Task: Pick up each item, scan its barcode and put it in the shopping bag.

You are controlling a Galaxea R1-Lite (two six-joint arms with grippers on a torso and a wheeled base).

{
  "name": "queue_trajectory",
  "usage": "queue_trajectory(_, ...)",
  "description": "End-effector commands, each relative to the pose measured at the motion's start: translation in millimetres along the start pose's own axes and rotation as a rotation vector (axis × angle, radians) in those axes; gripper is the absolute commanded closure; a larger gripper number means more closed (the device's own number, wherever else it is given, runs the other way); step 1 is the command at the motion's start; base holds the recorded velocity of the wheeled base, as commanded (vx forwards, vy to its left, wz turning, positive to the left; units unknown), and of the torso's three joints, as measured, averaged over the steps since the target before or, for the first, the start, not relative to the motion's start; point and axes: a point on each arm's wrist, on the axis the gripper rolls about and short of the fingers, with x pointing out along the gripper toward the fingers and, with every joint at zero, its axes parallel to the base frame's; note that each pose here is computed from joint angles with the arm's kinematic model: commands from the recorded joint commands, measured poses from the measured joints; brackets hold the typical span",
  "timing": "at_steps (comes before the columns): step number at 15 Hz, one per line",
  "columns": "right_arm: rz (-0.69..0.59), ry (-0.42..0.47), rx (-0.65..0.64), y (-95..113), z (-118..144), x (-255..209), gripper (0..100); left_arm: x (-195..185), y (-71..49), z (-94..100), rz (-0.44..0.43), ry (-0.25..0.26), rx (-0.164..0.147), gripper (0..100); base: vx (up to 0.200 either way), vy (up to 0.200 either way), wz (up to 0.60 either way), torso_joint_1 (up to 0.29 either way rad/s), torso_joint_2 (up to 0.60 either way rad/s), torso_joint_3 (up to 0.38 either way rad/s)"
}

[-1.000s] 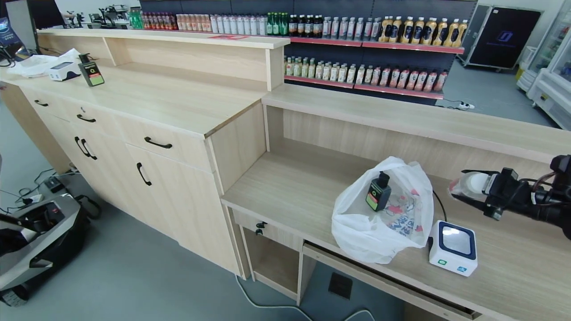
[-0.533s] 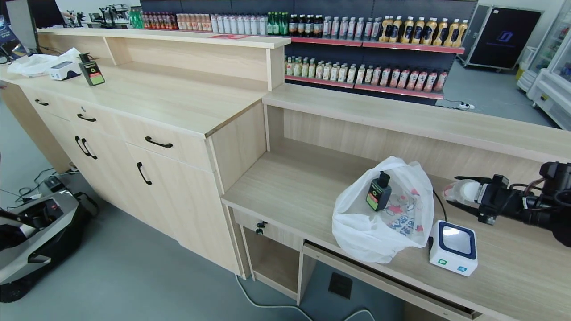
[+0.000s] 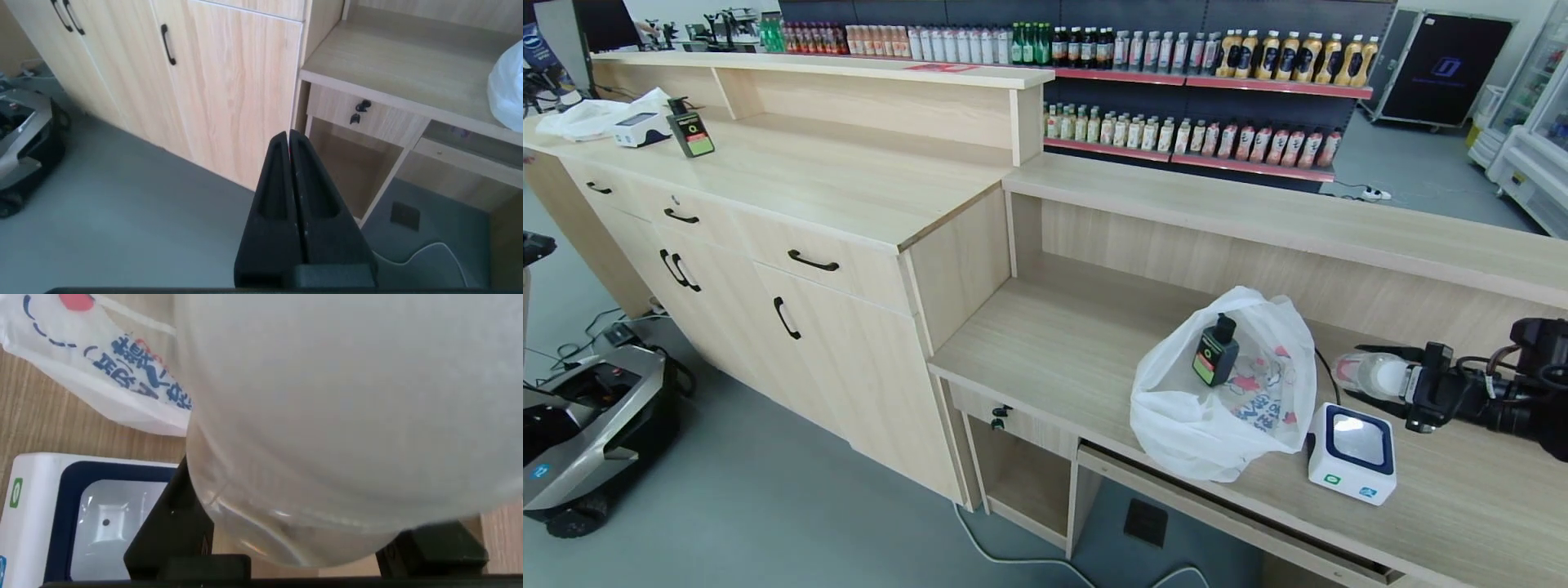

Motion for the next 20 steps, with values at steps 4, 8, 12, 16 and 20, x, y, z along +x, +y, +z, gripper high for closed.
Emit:
queue_trajectory(4,0.020,0.007,0.001,10.9,-10.6,4.5,100,0.0,0.0,0.0,0.000,0.000,0.000,100,0.000,0.000,0.00,0.000,0.00,0.000)
queue_trajectory(8,0.034,0.004,0.002,16.3,-11.6,6.7,100,0.0,0.0,0.0,0.000,0.000,0.000,100,0.000,0.000,0.00,0.000,0.00,0.000)
queue_trajectory(12,0.040,0.004,0.006,19.7,-13.8,8.9,100,0.0,0.0,0.0,0.000,0.000,0.000,100,0.000,0.000,0.00,0.000,0.00,0.000)
queue_trajectory(16,0.047,0.004,0.002,23.5,-17.0,11.3,100,0.0,0.0,0.0,0.000,0.000,0.000,100,0.000,0.000,0.00,0.000,0.00,0.000)
queue_trajectory(20,0.052,0.000,0.009,25.6,-18.0,12.8,100,0.0,0.0,0.0,0.000,0.000,0.000,100,0.000,0.000,0.00,0.000,0.00,0.000)
